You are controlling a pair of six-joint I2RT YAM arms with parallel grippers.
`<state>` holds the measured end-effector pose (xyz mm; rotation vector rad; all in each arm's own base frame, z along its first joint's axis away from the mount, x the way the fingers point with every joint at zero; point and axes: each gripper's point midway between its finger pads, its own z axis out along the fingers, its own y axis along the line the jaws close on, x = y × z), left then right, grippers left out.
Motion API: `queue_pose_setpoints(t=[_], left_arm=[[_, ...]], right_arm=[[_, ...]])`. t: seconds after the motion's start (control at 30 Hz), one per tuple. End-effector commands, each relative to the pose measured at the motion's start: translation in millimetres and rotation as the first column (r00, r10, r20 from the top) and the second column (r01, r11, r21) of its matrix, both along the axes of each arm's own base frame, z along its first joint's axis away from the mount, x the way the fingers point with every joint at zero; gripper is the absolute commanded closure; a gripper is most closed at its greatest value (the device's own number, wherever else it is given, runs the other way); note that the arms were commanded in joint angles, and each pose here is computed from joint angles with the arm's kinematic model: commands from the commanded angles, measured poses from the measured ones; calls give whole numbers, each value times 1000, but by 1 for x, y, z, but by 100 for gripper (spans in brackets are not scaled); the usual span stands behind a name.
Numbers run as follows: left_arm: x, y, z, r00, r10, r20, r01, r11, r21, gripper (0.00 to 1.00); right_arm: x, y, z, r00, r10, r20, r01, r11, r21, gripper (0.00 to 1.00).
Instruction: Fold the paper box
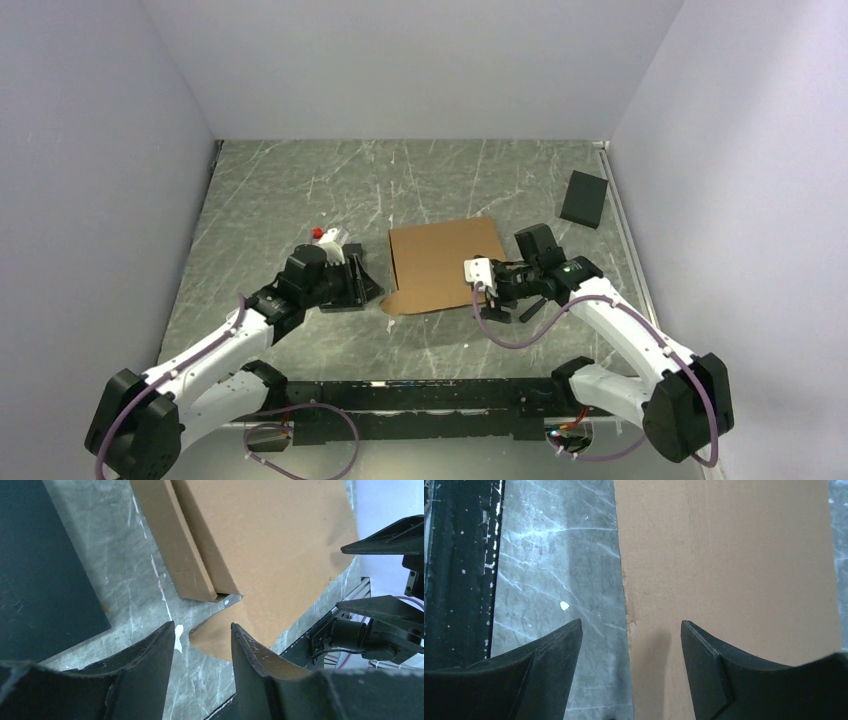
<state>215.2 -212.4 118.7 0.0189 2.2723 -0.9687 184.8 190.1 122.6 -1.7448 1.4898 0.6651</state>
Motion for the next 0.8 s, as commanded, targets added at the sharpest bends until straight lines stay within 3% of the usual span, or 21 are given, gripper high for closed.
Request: queue_pose_setpoints(t=[0.0, 0.23, 0.43, 0.77], left_arm=[[11, -11, 7, 1000, 17, 9, -17, 998, -67, 50], [9, -9, -14, 999, 2, -35, -3, 1000, -17, 50], [4, -20, -19, 998, -42, -37, 39, 995, -91, 50], [1, -27, -29, 992, -83, -92, 74, 993, -92, 52]], right_arm=[[11, 6, 2, 999, -2, 39, 2, 1000, -9, 25], [10, 4, 1, 999, 1, 51, 0, 1000, -10, 23], [11, 6, -1, 999, 0, 45, 0, 1000, -11, 23], [13, 5, -8, 999, -14, 30, 15, 999, -31, 23]])
